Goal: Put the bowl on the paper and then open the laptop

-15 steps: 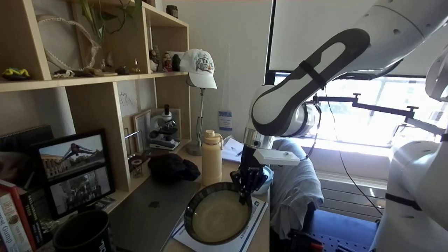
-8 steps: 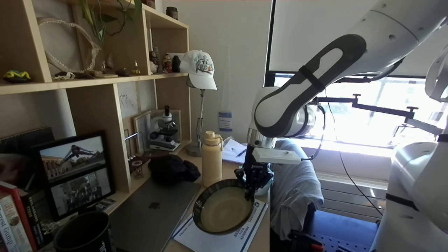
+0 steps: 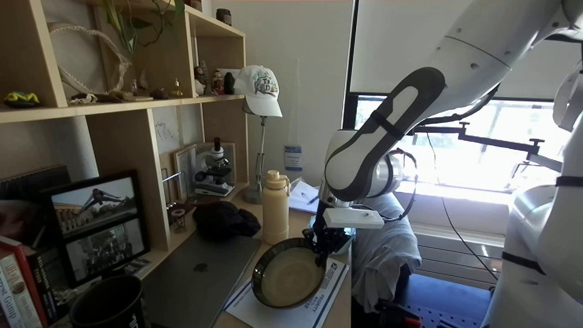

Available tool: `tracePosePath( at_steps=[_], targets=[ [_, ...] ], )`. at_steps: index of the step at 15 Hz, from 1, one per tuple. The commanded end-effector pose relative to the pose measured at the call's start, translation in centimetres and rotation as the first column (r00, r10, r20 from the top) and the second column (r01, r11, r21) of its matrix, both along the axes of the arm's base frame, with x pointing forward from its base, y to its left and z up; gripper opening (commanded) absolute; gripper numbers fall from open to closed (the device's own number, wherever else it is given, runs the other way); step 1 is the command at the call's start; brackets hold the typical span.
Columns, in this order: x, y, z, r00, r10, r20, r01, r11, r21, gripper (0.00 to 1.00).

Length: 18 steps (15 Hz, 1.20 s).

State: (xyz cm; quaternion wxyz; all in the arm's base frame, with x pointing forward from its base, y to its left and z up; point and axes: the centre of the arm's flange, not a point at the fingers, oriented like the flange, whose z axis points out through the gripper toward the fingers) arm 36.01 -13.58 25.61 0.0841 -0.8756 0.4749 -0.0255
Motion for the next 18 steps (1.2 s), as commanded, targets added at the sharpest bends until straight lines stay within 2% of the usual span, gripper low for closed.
tracePosePath(
  at_steps=[1,3,4,5,7,12,15,18],
  targets=[
    [-3.5,1.6,-1.9,0.999,-0.015,0.045,0.016,1.000,-0.020,0.05],
    [-3.4,1.6,-2.8,0.999,-0.019,0.045,0.020,1.000,-0.018,0.05],
    [-3.4,1.5,-2.8,0.998,-0.019,0.055,0.020,1.000,-0.018,0.11],
    [-3.4,1.5,-2.7,0.998,-0.018,0.060,0.019,1.000,-0.016,0.36],
    [-3.5,1.5,-2.6,0.998,-0.019,0.063,0.020,1.000,-0.017,0.41],
    [-3.4,1.5,-1.9,0.999,-0.013,0.037,0.014,1.000,-0.019,0.78],
    [-2.1,1.9,-0.1,0.999,0.039,0.012,-0.038,0.998,-0.050,1.00],
    [-0.3,2.7,2.3,0.995,0.104,-0.010,-0.104,0.989,-0.101,1.00]
  ],
)
